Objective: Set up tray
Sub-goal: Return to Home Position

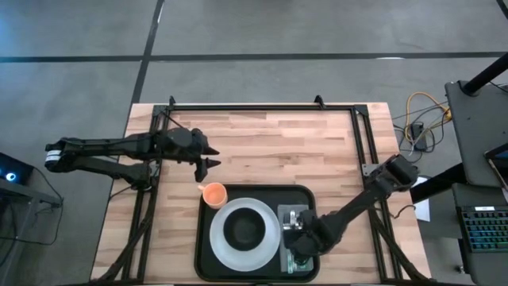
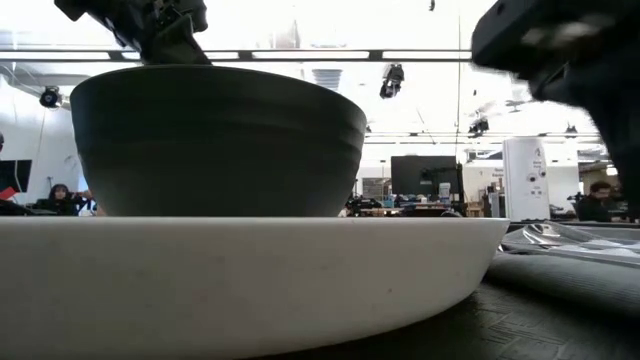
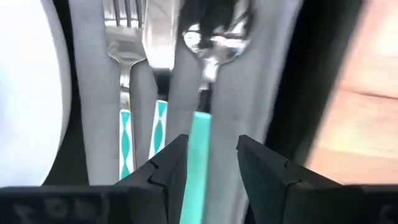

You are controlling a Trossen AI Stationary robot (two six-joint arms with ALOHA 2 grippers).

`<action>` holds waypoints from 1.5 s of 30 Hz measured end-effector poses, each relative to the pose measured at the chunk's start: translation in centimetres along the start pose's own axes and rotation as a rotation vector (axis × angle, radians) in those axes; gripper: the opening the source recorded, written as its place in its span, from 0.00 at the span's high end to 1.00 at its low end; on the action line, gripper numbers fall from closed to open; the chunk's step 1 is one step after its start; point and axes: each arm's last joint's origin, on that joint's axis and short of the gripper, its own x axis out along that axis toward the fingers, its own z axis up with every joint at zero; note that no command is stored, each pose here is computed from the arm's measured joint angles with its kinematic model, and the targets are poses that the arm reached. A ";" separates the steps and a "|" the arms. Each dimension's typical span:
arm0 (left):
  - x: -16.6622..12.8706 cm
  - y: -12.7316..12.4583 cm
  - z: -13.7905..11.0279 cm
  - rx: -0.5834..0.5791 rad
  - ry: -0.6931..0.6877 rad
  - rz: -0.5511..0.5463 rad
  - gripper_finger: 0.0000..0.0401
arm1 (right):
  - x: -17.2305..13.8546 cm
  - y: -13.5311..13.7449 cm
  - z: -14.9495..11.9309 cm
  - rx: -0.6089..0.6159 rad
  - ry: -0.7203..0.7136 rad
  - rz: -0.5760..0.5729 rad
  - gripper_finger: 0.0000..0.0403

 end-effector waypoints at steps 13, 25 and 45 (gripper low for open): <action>-0.9 -0.8 3.2 -0.011 -0.113 -0.031 0.57 | -7.2 -2.7 1.4 -0.161 -0.333 0.215 0.70; -1.2 -1.8 7.0 -0.028 -0.151 -0.055 0.57 | -14.6 -4.1 4.0 -0.356 -0.495 0.485 0.70; 0.2 -3.3 7.1 -0.193 -0.374 -0.590 0.57 | -21.0 -5.5 9.4 -0.644 -0.583 0.697 0.70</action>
